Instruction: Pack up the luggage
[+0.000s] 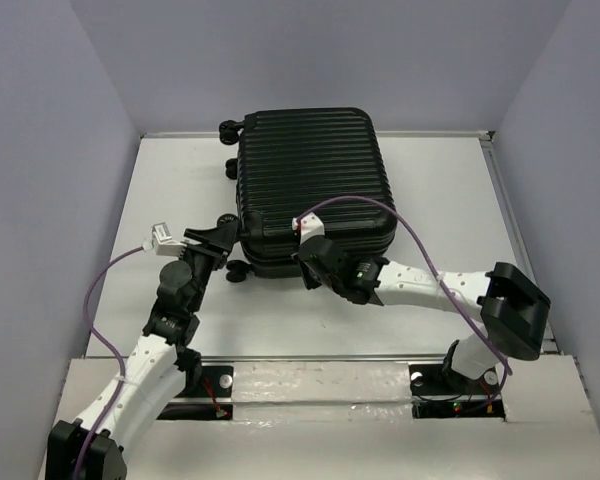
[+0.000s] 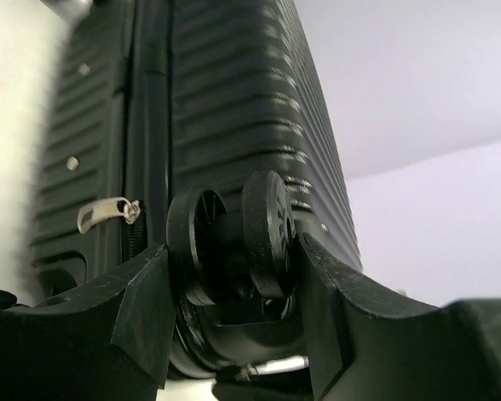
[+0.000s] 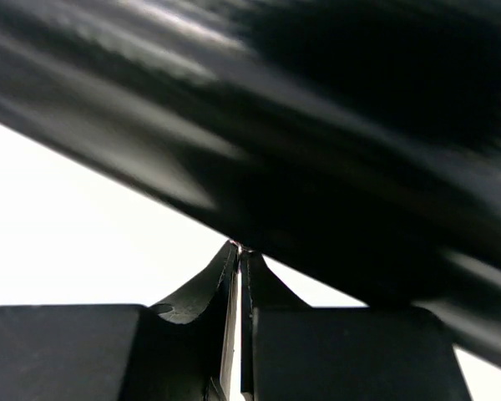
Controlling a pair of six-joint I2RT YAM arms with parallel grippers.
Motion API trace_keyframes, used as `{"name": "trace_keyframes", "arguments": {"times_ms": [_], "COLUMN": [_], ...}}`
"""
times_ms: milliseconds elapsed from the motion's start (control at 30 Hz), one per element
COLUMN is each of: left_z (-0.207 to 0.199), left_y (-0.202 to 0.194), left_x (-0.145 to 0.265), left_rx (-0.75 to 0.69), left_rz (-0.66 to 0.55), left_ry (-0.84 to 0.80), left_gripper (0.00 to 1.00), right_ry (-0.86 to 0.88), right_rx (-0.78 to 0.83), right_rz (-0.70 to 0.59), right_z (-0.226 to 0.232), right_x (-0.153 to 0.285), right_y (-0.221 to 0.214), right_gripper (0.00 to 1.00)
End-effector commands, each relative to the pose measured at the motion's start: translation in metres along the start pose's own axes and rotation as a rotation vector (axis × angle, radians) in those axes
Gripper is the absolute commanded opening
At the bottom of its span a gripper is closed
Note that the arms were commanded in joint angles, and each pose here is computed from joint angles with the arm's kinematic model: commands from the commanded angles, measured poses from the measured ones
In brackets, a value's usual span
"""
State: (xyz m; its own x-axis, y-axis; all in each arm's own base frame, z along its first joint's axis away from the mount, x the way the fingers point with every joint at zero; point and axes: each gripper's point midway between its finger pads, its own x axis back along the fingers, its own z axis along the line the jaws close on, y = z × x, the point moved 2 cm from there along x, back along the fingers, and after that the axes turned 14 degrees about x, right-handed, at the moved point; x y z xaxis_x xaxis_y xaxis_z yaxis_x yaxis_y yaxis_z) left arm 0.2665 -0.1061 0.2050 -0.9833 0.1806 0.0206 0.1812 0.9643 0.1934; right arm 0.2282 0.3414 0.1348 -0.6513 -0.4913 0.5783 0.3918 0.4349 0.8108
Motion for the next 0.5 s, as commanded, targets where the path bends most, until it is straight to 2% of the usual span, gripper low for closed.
{"name": "trace_keyframes", "arguments": {"times_ms": [0,133,200,300,333,467], "left_z": [0.03,0.014,0.003,0.0,0.0,-0.01], "left_y": [-0.059,-0.074,-0.085,-0.096,-0.099,-0.116], "left_x": [0.028,0.031,0.033,0.038,0.039,0.047], "left_rx": [-0.106,-0.094,-0.097,-0.11,-0.106,-0.104], "left_rz": [0.316,0.362,0.398,0.444,0.46,0.563], "left_ry": [0.037,-0.005,-0.026,-0.031,-0.031,-0.06], "left_gripper": [0.06,0.06,0.06,0.06,0.06,0.06], "right_ry": [0.215,0.424,0.428,0.374,0.372,0.274], "right_rx": [-0.102,-0.111,-0.074,-0.09,-0.107,-0.139], "right_rz": [-0.354,-0.323,-0.292,-0.265,-0.317,-0.379], "right_z": [0.027,0.092,0.121,0.115,0.111,0.066], "right_x": [0.004,-0.011,-0.016,-0.024,-0.018,0.009], "right_y": [0.118,0.08,0.059,0.032,0.036,0.029], "right_gripper": [0.07,0.07,0.07,0.07,0.07,0.07]}}
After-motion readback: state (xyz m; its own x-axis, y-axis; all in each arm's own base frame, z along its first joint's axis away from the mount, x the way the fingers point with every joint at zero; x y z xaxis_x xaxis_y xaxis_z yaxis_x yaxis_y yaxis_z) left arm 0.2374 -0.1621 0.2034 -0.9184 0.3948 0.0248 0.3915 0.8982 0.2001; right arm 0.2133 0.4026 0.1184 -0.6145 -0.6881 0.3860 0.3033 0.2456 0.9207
